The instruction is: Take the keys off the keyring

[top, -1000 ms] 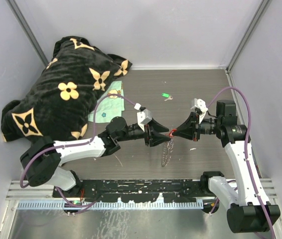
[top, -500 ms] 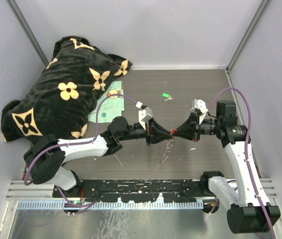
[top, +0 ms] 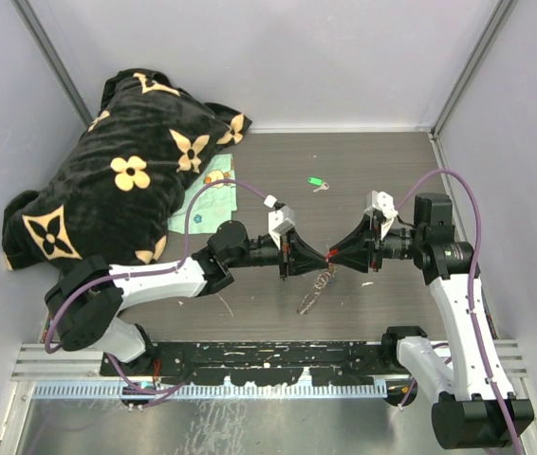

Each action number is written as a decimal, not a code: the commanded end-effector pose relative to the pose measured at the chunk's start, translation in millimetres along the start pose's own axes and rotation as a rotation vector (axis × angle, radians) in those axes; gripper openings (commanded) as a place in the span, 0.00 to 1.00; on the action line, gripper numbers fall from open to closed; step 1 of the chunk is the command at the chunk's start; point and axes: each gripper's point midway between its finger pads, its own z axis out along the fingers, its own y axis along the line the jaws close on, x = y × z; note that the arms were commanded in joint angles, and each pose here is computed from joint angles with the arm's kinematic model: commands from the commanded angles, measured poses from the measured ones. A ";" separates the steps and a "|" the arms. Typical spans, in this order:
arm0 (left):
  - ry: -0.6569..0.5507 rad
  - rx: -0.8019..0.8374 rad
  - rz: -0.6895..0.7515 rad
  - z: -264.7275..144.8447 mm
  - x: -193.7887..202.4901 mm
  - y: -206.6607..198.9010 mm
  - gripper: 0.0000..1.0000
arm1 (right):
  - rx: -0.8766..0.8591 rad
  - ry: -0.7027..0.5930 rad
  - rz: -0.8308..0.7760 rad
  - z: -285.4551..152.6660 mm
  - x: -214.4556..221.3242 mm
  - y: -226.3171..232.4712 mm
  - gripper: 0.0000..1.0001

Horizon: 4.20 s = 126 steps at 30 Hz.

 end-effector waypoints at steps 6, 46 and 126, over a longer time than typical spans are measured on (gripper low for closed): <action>-0.102 -0.006 0.034 -4.2 -42.5 -12.3 0.00 | -0.003 -0.031 -0.082 -3.4 -22.1 8.9 0.38; 0.056 0.122 -0.020 12.7 -28.4 -26.0 0.32 | -0.036 -0.051 -0.070 -3.7 -30.6 16.5 0.01; -0.405 -0.268 -0.072 5.0 -137.7 -18.1 0.00 | -0.018 -0.041 -0.114 4.0 -7.9 11.1 0.06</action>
